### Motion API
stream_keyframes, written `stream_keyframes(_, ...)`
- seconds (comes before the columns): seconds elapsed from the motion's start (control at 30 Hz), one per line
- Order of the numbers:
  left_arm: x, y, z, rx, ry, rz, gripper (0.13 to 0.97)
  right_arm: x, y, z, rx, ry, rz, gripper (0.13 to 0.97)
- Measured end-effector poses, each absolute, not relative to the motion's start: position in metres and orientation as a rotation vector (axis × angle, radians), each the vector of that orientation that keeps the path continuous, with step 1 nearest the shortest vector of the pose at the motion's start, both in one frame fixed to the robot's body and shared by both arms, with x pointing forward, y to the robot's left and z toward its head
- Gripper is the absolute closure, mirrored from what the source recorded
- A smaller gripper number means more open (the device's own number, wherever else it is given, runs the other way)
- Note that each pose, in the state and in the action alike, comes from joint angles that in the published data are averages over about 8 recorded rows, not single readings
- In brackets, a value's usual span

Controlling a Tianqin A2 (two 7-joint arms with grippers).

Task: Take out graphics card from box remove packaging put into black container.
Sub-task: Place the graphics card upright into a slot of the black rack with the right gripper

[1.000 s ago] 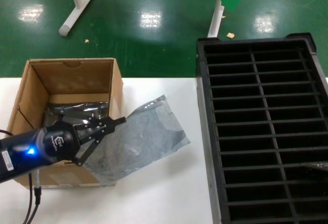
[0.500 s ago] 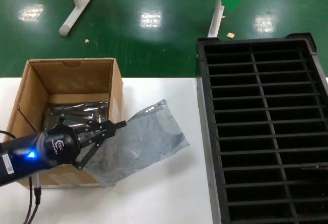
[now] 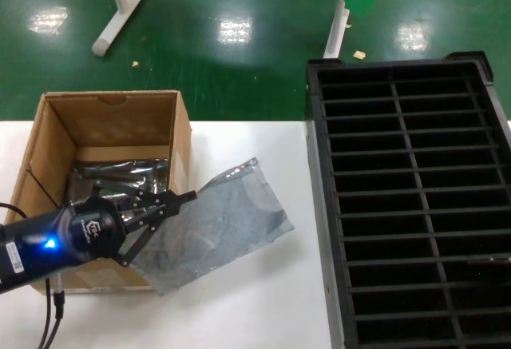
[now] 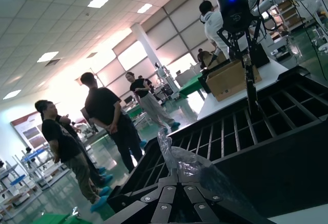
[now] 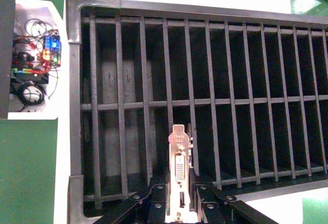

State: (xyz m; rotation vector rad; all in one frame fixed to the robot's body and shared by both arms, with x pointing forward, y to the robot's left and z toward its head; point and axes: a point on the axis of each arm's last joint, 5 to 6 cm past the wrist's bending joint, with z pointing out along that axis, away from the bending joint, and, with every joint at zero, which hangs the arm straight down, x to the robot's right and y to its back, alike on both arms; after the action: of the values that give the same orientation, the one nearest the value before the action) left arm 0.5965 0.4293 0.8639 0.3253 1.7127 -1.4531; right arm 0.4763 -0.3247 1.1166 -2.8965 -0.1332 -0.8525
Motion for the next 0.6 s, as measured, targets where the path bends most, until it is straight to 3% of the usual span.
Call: stream_keyframes(0.6,0.5942,0.4311,0.8582,0.303,1.725,-1.445,0.955,0.4784,-0.3184,1.1204,-2.902,-0.173,-0.839,0.893)
